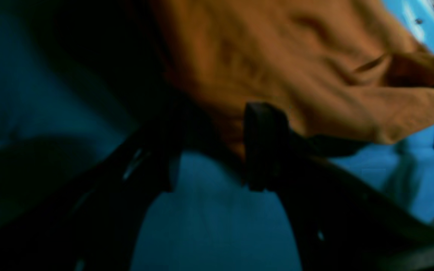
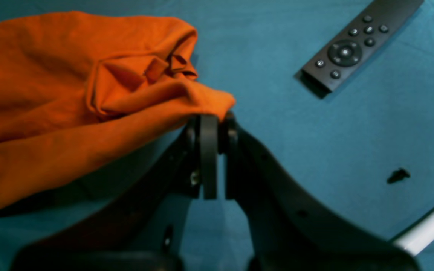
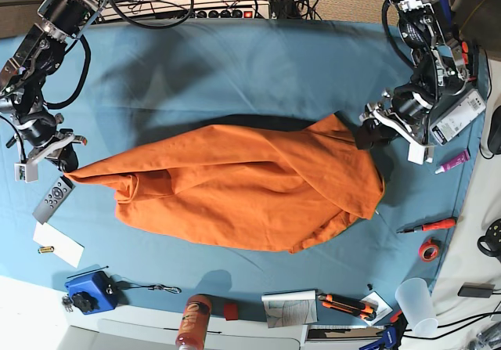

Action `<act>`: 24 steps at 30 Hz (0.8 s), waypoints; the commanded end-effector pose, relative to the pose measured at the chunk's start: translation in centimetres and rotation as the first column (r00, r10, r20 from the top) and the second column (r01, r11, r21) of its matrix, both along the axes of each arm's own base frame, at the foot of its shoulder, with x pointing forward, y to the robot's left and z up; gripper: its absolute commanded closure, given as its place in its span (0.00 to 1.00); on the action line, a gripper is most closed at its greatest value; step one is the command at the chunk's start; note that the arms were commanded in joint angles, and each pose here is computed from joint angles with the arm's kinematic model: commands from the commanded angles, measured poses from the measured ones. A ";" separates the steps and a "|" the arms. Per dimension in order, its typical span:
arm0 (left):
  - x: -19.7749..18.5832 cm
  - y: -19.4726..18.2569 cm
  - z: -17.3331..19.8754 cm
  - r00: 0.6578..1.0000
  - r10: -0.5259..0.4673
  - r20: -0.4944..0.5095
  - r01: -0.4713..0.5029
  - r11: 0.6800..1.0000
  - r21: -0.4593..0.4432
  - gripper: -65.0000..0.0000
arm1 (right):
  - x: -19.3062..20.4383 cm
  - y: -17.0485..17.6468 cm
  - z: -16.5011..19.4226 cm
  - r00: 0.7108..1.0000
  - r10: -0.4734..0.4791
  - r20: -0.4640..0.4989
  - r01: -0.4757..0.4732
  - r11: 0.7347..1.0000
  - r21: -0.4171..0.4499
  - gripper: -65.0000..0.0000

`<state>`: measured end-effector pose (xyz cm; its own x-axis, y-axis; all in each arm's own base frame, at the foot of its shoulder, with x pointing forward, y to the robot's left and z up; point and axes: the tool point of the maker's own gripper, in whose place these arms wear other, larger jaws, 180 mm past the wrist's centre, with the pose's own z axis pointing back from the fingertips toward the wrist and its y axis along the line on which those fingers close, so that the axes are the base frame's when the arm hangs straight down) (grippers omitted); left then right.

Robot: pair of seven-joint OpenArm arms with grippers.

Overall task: Layout the t-shirt on the table in an organized manner, then fold the t-shirt properly
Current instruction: 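Release the left gripper and regrasp the shirt edge nearby, then lift the shirt with both grippers and swing it across the table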

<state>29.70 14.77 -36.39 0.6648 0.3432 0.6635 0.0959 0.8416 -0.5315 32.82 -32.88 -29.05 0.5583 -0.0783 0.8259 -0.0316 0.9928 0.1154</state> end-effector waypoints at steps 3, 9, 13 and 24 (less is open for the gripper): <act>1.1 0.5 0.4 0.999 0.025 0.049 -0.024 1.000 -0.009 0.58 | 0.8 -0.4 2.0 0.998 0.005 0.064 -0.004 1.000 -0.016 1.00; 1.1 -0.3 0.2 0.998 0.024 0.053 -0.019 0.996 -0.090 0.58 | 0.8 -0.4 2.0 0.998 0.005 0.064 -0.004 1.000 -0.015 1.00; 1.8 -0.9 1.0 0.997 0.002 0.082 0.006 0.995 -0.098 0.58 | 0.8 -0.4 2.0 0.998 0.005 0.063 -0.004 1.000 -0.015 1.00; 2.8 -3.1 -0.3 0.999 -0.031 0.007 0.031 0.997 -0.076 0.66 | 0.8 -0.5 2.1 0.998 0.005 0.063 -0.004 1.000 -0.018 1.00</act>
<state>31.45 11.39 -38.22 0.7094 0.3629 0.6042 0.0989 0.7976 -0.5950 32.81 -32.88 -29.04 0.5585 -0.0781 0.8258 -0.0317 0.9928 0.1153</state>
